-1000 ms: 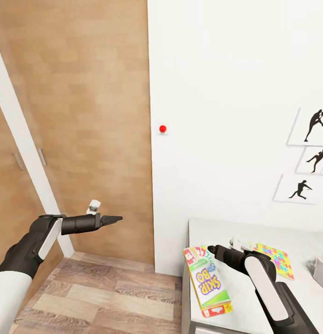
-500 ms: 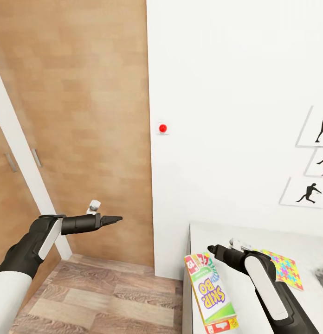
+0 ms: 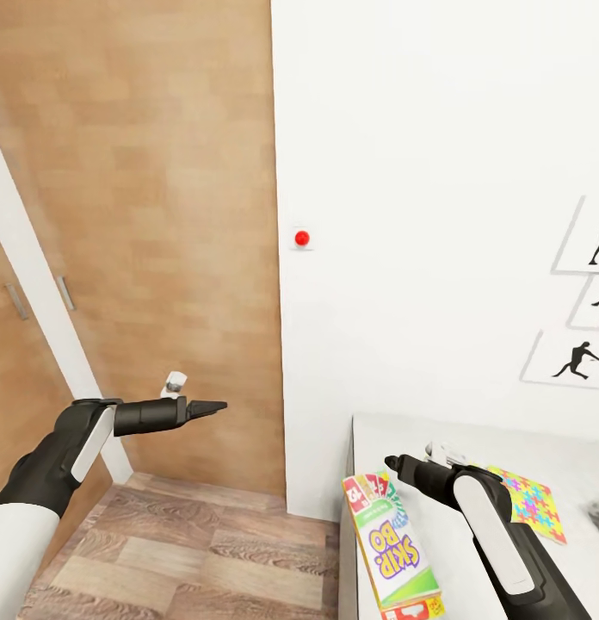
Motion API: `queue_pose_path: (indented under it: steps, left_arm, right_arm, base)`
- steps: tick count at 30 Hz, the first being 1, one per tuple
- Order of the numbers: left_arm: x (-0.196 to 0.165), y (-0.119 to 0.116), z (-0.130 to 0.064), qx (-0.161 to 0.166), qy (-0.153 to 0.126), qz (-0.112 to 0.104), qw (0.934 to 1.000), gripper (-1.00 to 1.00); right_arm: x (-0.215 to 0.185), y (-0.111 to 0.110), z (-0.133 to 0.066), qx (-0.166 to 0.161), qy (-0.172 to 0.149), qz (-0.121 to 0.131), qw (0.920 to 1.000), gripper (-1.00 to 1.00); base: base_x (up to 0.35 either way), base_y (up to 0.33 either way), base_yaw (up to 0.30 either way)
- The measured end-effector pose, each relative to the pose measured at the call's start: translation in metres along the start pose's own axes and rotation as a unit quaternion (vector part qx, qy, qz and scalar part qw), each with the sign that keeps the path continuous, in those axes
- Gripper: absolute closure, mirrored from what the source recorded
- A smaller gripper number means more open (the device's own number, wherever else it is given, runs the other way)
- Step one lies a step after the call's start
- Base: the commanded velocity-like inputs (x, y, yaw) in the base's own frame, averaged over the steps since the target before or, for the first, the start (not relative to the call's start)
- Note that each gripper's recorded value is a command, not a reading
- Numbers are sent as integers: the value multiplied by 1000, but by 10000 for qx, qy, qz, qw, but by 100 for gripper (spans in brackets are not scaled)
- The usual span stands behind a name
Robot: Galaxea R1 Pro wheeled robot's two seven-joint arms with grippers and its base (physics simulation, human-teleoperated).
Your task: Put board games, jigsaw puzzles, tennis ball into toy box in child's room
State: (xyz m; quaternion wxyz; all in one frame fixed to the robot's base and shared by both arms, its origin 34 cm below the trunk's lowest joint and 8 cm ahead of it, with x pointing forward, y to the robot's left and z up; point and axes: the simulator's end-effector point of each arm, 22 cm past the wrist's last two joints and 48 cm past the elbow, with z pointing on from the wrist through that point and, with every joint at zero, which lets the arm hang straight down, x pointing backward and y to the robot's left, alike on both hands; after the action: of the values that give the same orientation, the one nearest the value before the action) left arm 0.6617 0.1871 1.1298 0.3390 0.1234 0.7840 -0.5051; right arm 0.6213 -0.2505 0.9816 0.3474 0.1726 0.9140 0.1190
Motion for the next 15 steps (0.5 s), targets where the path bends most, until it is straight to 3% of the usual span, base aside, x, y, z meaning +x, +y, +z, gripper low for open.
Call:
queue_pose_path:
  steps: [7, 15]
  left_arm:
    - [3, 4, 2, -8, 22, -41, 10000, -100]
    - [6, 10, 4, -17, 52, -96, 9999, -100]
  right_arm:
    - [3, -2, 3, 25, 44, 6, 10000, -100]
    - [7, -5, 8, 53, 101, 16, 9999, -100]
  base:
    - [190, 0, 0]
    - [46, 0, 0]
